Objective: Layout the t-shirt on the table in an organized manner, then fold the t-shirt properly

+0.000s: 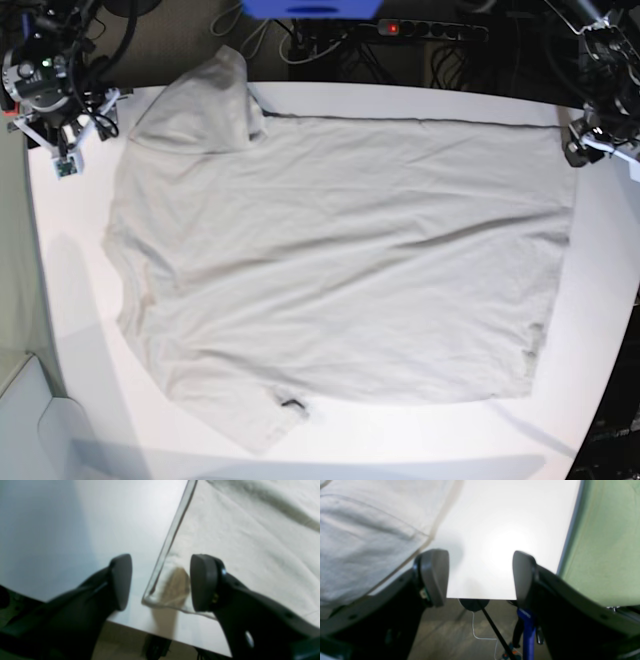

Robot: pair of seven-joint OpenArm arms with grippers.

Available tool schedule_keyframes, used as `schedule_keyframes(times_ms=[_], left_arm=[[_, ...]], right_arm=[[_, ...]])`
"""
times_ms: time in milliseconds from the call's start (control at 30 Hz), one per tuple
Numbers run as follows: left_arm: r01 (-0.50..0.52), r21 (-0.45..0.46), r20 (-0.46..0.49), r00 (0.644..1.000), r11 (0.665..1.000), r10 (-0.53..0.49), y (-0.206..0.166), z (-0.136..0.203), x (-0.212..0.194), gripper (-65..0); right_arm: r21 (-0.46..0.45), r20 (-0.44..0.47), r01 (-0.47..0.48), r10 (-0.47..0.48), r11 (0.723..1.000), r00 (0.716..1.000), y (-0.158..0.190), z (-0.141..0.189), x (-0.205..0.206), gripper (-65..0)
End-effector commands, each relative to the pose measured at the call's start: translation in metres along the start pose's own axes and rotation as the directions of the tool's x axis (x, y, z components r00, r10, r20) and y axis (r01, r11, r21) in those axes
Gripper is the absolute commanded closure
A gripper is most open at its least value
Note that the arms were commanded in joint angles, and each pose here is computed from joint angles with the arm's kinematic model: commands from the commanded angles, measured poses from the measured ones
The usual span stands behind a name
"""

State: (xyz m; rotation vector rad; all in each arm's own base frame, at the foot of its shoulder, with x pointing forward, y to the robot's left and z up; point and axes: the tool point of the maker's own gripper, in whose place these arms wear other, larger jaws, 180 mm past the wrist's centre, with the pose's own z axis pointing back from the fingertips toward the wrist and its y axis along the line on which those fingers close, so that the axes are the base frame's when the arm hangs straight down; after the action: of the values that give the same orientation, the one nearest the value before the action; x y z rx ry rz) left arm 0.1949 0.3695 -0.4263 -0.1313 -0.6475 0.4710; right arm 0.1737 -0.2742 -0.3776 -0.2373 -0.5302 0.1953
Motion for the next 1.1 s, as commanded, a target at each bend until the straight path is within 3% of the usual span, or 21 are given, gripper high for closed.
schedule_keyframes(times_ms=[0, 533, 600, 733, 833, 933, 1067], left_arm=[[0.015, 0.023, -0.036, 0.999, 1.000, -0.014, 0.005, 0.005, -0.008, -36.2], [0.083, -0.012, -0.047, 0.995, 0.996, -0.083, -0.019, 0.003, -0.014, -35.2], [0.086, -0.014, -0.050, 0.995, 0.996, -0.086, -0.019, 0.003, -0.015, -30.9], [0.085, -0.013, -0.051, 0.995, 0.996, -0.085, -0.019, 0.003, -0.016, -13.2], [0.083, -0.013, -0.048, 0.995, 0.996, -0.084, -0.019, 0.003, -0.015, -4.4], [0.083, -0.013, -0.048, 0.995, 0.996, -0.084, -0.019, 0.003, -0.015, 0.0], [0.091, -0.010, -0.037, 0.995, 0.996, -0.091, -0.018, 0.004, -0.009, -0.4]], right_arm=[[-0.015, 0.031, -0.014, 0.014, 1.000, 0.999, -0.006, 0.004, 0.008, -40.2], [-0.030, 0.026, 0.000, 0.000, 1.000, 1.000, -0.011, 0.006, 0.005, -40.2], [-0.030, 0.026, 0.000, 0.000, 1.000, 1.000, -0.011, 0.006, 0.005, -40.2], [-0.031, 0.026, -0.001, 0.002, 1.000, 1.000, -0.012, 0.006, 0.005, -40.2], [-0.031, 0.023, -0.001, 0.002, 1.000, 1.000, -0.012, 0.006, 0.004, -39.4], [-0.031, 0.018, -0.002, 0.002, 1.000, 1.000, -0.012, 0.006, 0.003, -37.0], [-0.015, 0.015, 0.021, -0.021, 1.000, 1.000, -0.003, 0.005, 0.001, -35.3]])
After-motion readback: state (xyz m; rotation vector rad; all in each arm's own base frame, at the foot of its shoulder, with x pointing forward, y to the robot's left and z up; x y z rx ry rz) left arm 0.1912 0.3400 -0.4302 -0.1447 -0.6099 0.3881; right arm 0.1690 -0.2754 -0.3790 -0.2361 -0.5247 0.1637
